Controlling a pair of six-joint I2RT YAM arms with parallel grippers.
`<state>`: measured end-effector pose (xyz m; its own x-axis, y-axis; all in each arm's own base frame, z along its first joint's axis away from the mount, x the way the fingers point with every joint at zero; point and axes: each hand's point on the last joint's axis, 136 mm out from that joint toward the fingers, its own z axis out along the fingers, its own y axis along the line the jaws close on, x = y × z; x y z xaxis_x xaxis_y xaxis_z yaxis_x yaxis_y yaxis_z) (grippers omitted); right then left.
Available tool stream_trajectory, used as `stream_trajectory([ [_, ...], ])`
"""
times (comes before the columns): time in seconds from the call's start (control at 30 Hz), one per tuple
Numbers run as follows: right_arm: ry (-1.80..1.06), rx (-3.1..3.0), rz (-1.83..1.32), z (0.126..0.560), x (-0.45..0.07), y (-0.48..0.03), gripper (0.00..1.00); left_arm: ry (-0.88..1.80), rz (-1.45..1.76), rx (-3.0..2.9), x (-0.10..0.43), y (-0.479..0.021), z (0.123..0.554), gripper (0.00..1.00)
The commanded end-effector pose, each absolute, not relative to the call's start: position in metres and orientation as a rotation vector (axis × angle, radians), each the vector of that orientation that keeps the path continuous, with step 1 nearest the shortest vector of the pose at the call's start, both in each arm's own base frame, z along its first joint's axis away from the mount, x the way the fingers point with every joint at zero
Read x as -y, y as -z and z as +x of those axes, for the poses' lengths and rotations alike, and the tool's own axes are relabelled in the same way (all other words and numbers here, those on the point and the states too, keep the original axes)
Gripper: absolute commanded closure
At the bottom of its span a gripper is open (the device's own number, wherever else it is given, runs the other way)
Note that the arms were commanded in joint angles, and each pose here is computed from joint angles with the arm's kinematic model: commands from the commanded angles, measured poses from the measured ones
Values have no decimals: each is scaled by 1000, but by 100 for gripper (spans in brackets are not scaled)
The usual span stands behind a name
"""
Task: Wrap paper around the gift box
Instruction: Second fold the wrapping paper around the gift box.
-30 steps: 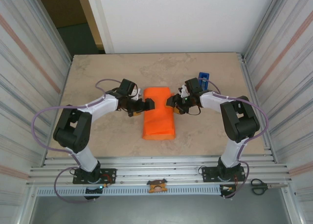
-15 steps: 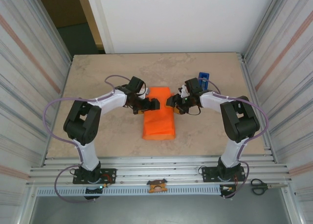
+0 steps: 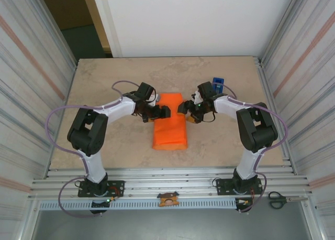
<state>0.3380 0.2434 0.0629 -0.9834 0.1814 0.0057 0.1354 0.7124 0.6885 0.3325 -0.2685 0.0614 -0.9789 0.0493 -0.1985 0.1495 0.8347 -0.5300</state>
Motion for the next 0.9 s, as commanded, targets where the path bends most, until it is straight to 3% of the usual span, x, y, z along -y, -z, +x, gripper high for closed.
stream_trajectory([
  [0.0,-1128,-2881,195,325,-246,-65,29,647,192,-3010,247,-13,298,12],
  [0.27,-1020,-2963,217,305,-235,-37,38,665,191,-3017,247,-10,294,13],
  [0.7,-1138,-2745,126,325,-235,-108,23,687,195,-3018,251,-10,294,15],
  [0.87,-1147,-2827,110,316,-249,-88,22,690,201,-3019,252,-9,293,15],
])
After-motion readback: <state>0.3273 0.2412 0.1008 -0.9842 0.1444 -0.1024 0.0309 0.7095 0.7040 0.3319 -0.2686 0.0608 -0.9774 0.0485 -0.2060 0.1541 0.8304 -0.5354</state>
